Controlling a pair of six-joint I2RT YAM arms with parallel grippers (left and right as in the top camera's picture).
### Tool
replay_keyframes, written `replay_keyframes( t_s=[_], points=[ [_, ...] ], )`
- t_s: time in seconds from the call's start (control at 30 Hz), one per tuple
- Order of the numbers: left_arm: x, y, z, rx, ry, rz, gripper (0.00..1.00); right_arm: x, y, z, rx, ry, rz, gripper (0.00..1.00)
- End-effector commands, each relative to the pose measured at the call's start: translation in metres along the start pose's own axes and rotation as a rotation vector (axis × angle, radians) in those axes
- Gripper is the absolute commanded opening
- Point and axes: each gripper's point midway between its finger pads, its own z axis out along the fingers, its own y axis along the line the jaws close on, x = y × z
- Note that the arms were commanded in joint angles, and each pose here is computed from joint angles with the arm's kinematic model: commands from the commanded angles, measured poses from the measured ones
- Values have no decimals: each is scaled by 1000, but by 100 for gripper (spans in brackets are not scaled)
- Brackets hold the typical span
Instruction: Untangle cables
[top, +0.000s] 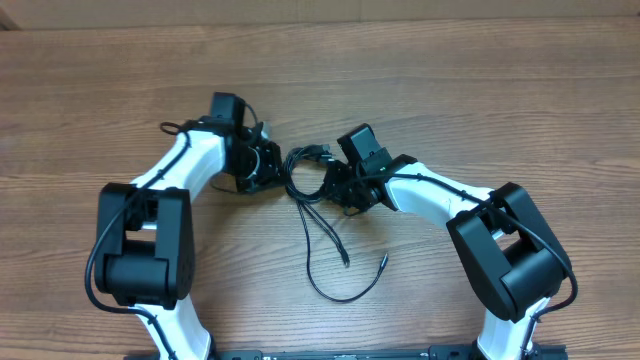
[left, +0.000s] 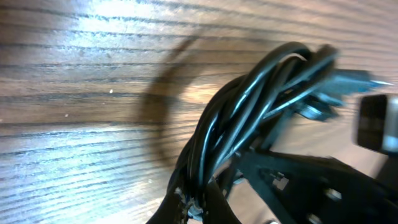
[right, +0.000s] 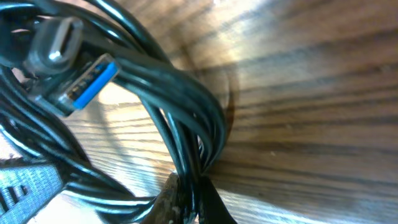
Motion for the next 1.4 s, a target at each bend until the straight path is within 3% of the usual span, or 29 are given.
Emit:
replay_keyframes(
  t_s=[0.0,0.23,0.57,0.7,0.8,0.93,1.37],
  points=[
    [-19,-23,-27,187,-20,12,4,5,-23,13,74,15,6,4],
    [-25,-23,-55,350,-11,-57,4,5,-23,13,74,15,7,4],
    [-28,0,-65,319,-22,-139,4,5,-23,13,74,15,7,4],
    [-28,10,-61,256,-33,-148,5,5,-23,13,74,15,7,4],
    [-25,23,-55,163,-33,-162,24,5,-22,13,74,14,6,4],
    [-20,32,-47,58,-32,-154,39,4,-22,13,71,13,5,4],
    [-3,28,-11,-216,-33,-61,32,3,-17,13,52,11,-27,4]
  ],
)
